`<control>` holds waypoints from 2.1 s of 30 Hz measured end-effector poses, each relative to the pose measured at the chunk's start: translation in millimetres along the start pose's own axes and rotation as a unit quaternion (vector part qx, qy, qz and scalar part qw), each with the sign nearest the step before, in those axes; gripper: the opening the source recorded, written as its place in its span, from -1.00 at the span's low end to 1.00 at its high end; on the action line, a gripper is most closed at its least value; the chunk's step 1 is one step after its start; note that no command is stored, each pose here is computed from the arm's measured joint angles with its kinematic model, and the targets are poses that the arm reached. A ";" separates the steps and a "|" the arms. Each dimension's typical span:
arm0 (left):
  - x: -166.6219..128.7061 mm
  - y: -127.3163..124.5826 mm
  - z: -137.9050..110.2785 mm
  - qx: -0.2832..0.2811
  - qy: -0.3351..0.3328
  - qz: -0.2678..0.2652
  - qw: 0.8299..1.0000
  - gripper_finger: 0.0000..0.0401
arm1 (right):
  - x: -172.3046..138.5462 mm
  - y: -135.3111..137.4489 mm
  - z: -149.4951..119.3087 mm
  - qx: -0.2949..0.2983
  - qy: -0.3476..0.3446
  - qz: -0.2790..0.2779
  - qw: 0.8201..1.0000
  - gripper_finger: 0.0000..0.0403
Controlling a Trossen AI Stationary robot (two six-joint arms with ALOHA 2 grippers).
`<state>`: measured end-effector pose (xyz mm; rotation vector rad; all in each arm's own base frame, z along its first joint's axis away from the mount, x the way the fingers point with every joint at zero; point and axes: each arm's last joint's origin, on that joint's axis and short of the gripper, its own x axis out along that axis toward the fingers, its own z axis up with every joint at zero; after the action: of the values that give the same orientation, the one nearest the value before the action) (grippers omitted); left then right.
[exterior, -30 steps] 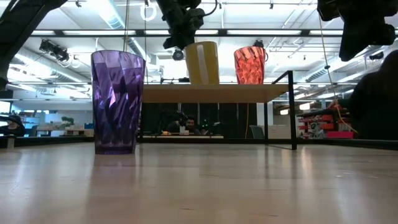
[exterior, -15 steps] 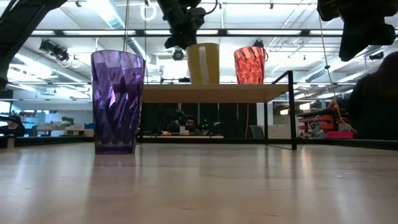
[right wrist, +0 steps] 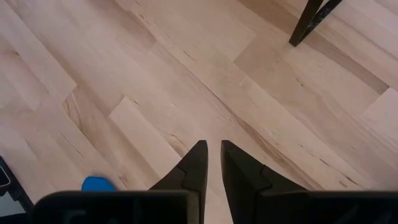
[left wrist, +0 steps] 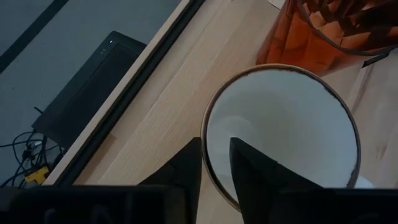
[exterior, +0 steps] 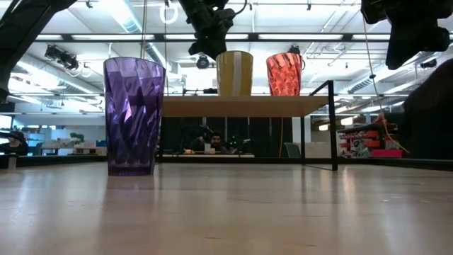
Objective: Stack small to large cups/mugs on shelf
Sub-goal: Put the yellow mug on the shelf, then put the purple glass on the shelf
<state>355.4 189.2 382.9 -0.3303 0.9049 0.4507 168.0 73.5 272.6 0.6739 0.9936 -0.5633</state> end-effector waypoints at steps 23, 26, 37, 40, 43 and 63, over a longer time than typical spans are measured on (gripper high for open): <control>-48.8 18.4 12.0 -0.038 -0.056 0.013 0.998 -0.52 | 0.0 0.0 0.0 -0.001 0.000 0.000 1.000 -0.74; -64.4 16.9 9.1 -0.038 -0.071 0.011 0.997 -0.54 | -0.1 0.0 0.0 -0.002 0.000 0.000 1.000 -0.74; -102.0 -8.6 -29.9 -0.064 0.040 0.013 0.997 -0.61 | -0.1 -0.1 0.1 -0.010 -0.001 0.000 1.000 -0.74; -106.9 -27.2 -36.1 -0.053 0.048 -0.001 0.997 -0.61 | -0.1 0.0 0.1 -0.010 -0.001 0.000 1.000 -0.74; -115.1 -48.4 -43.7 -0.037 0.050 -0.019 0.998 -0.60 | -0.1 -0.1 0.1 -0.010 -0.001 0.000 1.000 -0.74; -157.7 -197.8 -118.8 -0.020 0.046 -0.076 0.996 -0.82 | -0.1 0.0 0.0 -0.005 0.001 0.000 1.000 -0.74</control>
<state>290.8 -71.8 459.2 -0.4553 0.9536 0.3163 167.9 73.5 272.7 0.6653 0.9973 -0.5562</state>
